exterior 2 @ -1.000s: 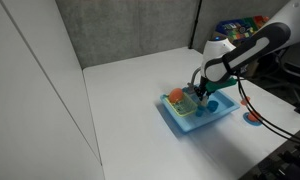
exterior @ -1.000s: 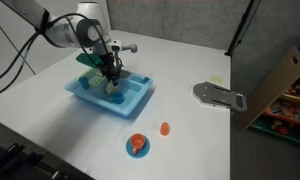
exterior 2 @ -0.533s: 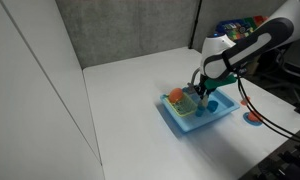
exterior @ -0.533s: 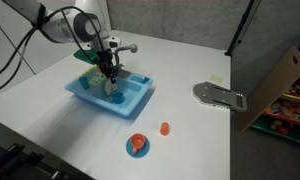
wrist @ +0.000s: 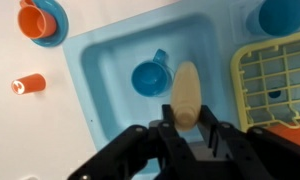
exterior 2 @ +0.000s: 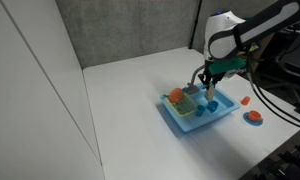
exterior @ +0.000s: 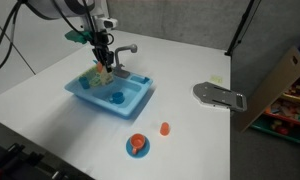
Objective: Shift the small, bottle to the yellow part of the toy sink
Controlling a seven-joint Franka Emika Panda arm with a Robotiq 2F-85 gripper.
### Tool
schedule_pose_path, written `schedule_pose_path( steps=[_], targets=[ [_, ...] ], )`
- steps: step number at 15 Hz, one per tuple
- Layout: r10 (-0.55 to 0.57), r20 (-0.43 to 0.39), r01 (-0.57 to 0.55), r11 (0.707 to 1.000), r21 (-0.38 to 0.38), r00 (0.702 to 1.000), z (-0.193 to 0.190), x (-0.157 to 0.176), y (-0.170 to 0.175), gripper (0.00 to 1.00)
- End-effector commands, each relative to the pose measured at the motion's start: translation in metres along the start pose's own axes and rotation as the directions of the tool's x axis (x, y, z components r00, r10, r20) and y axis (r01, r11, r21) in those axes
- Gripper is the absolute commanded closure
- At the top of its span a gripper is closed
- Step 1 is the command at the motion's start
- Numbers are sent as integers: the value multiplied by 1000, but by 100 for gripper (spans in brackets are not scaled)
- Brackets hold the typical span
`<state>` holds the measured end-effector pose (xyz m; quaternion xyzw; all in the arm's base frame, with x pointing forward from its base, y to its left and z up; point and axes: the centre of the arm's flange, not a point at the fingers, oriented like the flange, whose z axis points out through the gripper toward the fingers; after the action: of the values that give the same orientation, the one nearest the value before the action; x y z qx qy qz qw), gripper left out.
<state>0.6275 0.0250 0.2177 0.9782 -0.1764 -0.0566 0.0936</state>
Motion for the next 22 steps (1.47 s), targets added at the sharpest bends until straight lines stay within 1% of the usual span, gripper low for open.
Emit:
schedule_pose_path(
  steps=[1, 3, 6, 8, 10, 11, 16, 17, 22],
  targets=[
    [66, 26, -65, 998, -27, 997, -34, -5, 4, 90],
    [108, 43, -107, 994, -27, 993, -45, -6, 3, 90],
    [142, 52, -141, 990, -18, 988, -58, -9, -1, 90],
    [137, 43, -137, 991, -1, 990, -65, -13, -2, 91],
    [104, 40, -105, 994, 26, 994, -71, -18, 7, 91],
    [113, 33, -114, 994, 0, 993, -57, -11, -5, 69],
    [115, 27, -116, 993, 12, 993, -65, -11, 0, 69],
    [110, 23, -110, 994, 7, 994, -64, -10, -3, 91],
    [62, -3, -62, 998, 1, 998, -64, -7, -32, 91]
  ],
)
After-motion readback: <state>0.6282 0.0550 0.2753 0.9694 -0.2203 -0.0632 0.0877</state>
